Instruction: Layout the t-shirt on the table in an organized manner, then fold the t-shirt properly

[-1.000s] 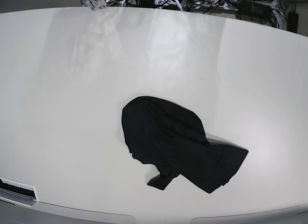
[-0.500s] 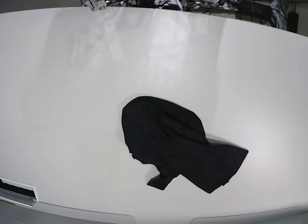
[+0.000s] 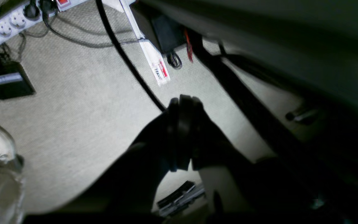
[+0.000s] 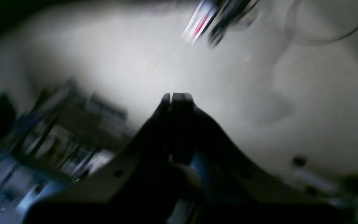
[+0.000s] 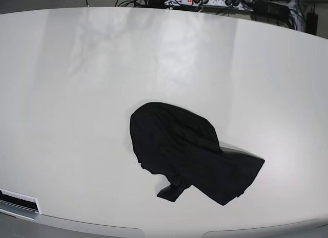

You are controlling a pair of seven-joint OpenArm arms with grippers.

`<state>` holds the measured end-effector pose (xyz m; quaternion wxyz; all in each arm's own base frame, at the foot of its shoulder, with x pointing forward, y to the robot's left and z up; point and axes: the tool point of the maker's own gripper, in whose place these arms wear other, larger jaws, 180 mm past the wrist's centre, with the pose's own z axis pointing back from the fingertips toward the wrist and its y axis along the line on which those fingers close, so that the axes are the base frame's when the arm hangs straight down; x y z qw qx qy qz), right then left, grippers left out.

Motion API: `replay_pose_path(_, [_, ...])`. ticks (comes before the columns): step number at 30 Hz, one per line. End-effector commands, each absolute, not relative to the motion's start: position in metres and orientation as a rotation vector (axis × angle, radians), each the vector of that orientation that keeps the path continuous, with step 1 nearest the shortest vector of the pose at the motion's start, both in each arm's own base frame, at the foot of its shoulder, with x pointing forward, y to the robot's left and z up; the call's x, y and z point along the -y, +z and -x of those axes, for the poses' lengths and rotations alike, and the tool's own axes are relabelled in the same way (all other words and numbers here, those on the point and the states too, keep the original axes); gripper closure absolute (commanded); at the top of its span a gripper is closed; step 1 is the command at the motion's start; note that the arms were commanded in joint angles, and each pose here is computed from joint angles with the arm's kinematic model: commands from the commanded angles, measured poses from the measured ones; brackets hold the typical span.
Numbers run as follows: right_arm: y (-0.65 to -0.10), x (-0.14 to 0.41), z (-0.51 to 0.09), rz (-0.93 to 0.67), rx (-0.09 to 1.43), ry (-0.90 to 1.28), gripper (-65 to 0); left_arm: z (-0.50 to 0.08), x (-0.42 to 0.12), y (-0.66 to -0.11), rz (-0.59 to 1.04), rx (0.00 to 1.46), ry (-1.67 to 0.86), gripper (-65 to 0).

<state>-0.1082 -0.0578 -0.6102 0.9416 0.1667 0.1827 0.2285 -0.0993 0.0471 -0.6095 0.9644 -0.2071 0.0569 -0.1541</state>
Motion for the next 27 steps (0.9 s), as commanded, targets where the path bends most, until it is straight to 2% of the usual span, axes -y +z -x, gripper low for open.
replay_pose_path(1, [-0.605,0.052,0.105,-0.36,-0.365,0.442,0.0,0.111,-0.047,-0.603,0.436,-0.133,-0.307,0.0])
replay_pose_path(10, [-0.547,0.075,0.131,-0.407,-0.346,0.413,0.0,0.139,-0.068,-0.556,0.451,-0.122,-0.372,0.0])
replay_pose_path(17, [-0.485,0.128,0.147,-0.275,-0.295,0.5,0.0,0.115,-0.087,-0.507,0.359,-0.057,-0.41,0.0])
replay_pose_path(21, [-0.443,0.133,0.129,-0.222,-0.191,0.568,0.0,0.081,-0.091,-0.469,0.327,0.079,-0.42,0.0])
replay_pose_path(27, [-0.386,0.159,0.055,0.095,0.045,0.681,0.0,0.001,-0.113,-0.4,0.239,0.355,-0.39,0.0])
